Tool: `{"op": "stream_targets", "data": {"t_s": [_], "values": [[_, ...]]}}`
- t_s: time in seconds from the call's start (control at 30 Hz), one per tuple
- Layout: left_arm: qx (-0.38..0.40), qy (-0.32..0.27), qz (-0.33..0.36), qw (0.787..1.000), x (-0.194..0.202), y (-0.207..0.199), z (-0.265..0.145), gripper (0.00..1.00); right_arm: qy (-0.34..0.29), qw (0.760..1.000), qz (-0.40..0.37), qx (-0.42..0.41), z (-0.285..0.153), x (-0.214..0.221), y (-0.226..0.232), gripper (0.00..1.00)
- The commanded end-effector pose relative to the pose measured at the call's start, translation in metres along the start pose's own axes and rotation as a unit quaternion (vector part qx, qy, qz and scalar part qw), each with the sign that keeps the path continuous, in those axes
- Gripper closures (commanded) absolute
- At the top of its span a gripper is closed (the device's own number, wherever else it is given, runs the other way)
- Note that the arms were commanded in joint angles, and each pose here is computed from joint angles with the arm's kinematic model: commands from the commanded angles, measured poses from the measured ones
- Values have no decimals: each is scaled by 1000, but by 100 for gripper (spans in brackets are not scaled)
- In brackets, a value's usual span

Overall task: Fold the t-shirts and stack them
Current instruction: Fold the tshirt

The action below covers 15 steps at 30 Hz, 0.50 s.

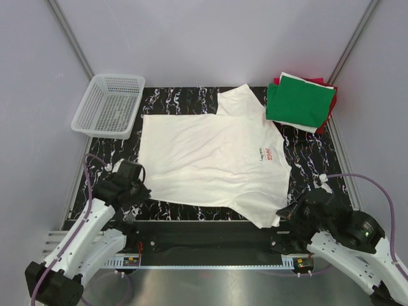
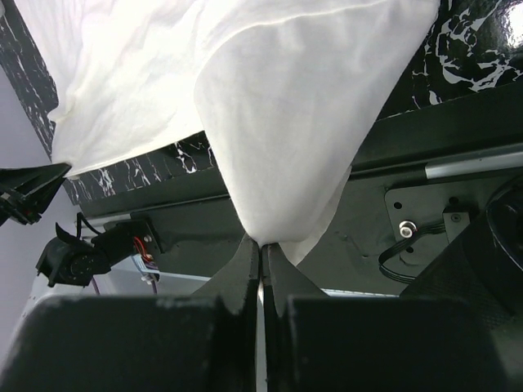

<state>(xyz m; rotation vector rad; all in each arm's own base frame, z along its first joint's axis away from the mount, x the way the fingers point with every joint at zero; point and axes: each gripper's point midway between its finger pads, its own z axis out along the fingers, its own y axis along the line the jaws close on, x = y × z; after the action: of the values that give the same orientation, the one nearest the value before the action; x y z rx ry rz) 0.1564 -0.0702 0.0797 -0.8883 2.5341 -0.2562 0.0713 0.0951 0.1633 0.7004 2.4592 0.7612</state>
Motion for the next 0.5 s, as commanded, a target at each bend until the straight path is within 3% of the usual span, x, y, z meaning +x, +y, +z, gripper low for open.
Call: {"op": "stream_targets", "data": {"t_s": [0.0, 0.13, 0.27, 0.47], "values": [[33, 6, 27, 999, -3, -11, -29, 98, -1, 1000, -2, 2, -5, -3, 5, 100], [25, -2, 79, 997, -13, -12, -38, 96, 12, 1000, -1, -8, 4, 1, 18, 100], [31, 28, 115, 992, -11, -25, -34, 98, -14, 1000, -4, -15, 7, -12, 33, 100], [14, -2, 152, 988, -37, -37, -37, 97, -53, 997, -46, -12, 16, -35, 69, 100]]}}
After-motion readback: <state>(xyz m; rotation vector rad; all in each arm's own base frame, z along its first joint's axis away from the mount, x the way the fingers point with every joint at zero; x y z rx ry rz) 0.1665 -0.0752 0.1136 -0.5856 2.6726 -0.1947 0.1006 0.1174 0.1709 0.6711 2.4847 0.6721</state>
